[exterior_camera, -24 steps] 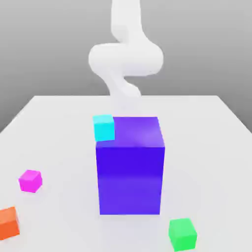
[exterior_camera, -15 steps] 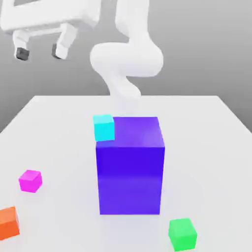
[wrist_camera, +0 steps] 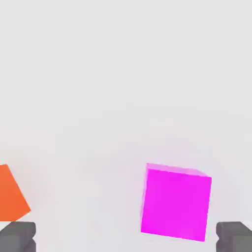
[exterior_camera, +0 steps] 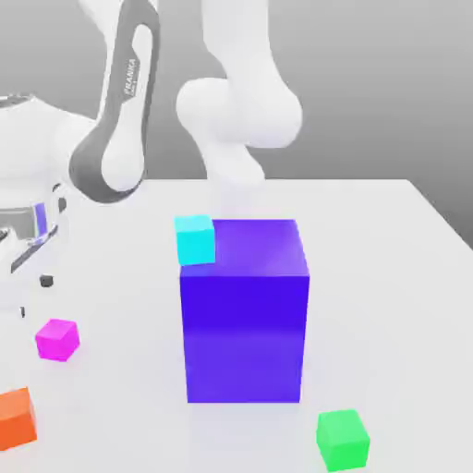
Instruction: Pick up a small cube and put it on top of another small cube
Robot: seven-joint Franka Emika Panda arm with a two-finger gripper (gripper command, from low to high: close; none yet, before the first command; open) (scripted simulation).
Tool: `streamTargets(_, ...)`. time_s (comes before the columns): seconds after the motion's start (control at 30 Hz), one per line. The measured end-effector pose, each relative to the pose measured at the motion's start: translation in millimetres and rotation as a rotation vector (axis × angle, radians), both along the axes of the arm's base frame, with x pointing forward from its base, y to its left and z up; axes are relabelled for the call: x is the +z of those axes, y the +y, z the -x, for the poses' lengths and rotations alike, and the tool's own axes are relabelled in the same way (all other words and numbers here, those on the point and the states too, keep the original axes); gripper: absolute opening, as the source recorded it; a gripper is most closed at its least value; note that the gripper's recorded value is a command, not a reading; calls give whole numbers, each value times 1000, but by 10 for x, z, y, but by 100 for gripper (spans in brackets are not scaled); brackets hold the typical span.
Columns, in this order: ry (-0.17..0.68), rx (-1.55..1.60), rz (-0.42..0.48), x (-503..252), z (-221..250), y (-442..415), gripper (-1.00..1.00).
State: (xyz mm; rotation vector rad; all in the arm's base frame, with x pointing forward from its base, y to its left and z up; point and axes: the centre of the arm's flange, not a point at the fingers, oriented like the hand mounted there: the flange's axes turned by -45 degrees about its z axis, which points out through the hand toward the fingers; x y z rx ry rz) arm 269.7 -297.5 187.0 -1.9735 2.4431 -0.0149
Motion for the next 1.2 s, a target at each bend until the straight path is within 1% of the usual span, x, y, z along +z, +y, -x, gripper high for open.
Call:
streamTargets(0.17,7,-16,-6,-528,35,10,0)
streamTargets(0.2,7,-16,-6,-587,39,14,-100)
streamTargets(0.43,6,-16,-6,-579,37,13,-100)
streamTargets(0.63,5,-16,-6,-33,33,11,-100)
streamTargets(0.7,-26,42,9,165,-215,29,-100)
streamTargets(0.83,-32,371,6,304,-1047,757,-100)
streamTargets(0.97,-26,716,0,404,-1672,1761,-100)
streamTargets(1.07,-22,949,-3,481,-1933,2545,-100)
streamTargets(1.2,-21,1234,-3,592,-2045,3575,-100)
